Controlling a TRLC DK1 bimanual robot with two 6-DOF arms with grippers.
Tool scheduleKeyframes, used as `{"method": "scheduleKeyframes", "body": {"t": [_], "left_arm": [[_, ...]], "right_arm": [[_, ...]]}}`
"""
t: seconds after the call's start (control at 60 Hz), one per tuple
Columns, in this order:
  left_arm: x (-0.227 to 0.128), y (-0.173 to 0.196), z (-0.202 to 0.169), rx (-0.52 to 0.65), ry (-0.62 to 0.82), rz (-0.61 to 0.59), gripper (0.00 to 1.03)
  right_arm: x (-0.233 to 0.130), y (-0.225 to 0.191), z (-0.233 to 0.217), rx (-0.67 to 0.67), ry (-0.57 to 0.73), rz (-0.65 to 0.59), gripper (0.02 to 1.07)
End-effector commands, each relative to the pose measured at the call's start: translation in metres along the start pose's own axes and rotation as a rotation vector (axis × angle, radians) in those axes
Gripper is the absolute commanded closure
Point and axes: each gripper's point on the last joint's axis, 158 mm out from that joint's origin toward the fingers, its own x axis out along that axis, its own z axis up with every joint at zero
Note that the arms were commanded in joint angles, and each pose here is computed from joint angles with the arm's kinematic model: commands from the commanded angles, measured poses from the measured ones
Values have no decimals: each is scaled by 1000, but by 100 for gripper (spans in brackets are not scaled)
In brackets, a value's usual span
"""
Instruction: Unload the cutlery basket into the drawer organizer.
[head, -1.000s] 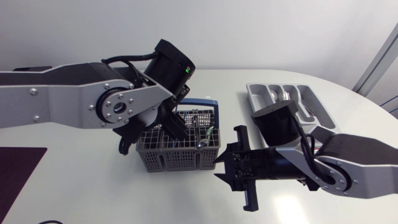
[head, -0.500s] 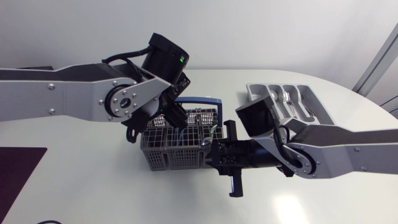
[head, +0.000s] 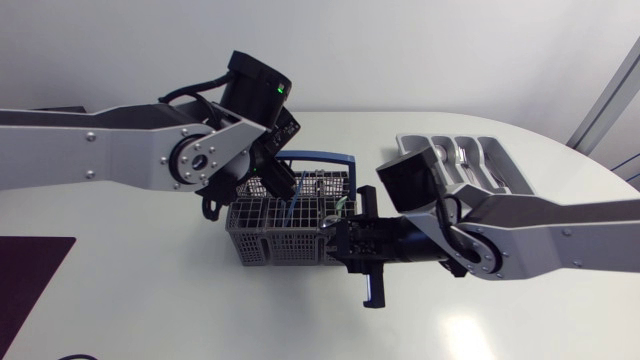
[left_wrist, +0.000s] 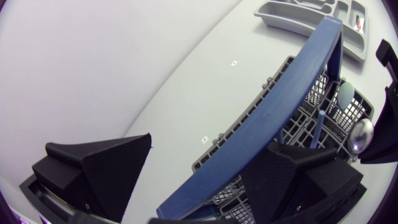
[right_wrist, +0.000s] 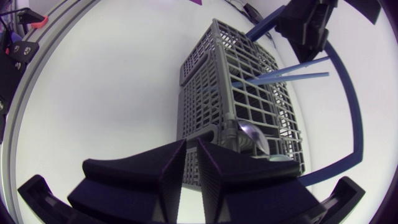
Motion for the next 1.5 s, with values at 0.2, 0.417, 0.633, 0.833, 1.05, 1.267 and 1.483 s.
{"method": "scheduleKeyframes", "body": {"t": [0.2, 0.417, 0.633, 0.833, 1.05, 1.267, 1.483], "left_arm": [[-60, 1, 15, -34, -132, -67, 9], [-85, -26, 5, -130, -134, -358, 8], [-82, -41, -4, -214, -135, -569, 9], [-84, -62, 5, -194, -173, -649, 9], [-75, -82, 6, -175, -239, -673, 9], [-63, -107, -1, -155, -227, -679, 12], [-48, -98, -1, -157, -254, -551, 16]], "right_arm": [[-28, 15, 3, 25, -13, 2, 32], [-55, 18, 6, 76, -62, 11, 17], [-90, 6, -14, 187, -109, -12, 13], [-110, 4, -40, 235, -130, -38, 12], [-119, 7, -58, 252, -138, -56, 12], [-122, 3, -63, 267, -159, -65, 12], [-122, 5, -63, 268, -169, -55, 12]]}}
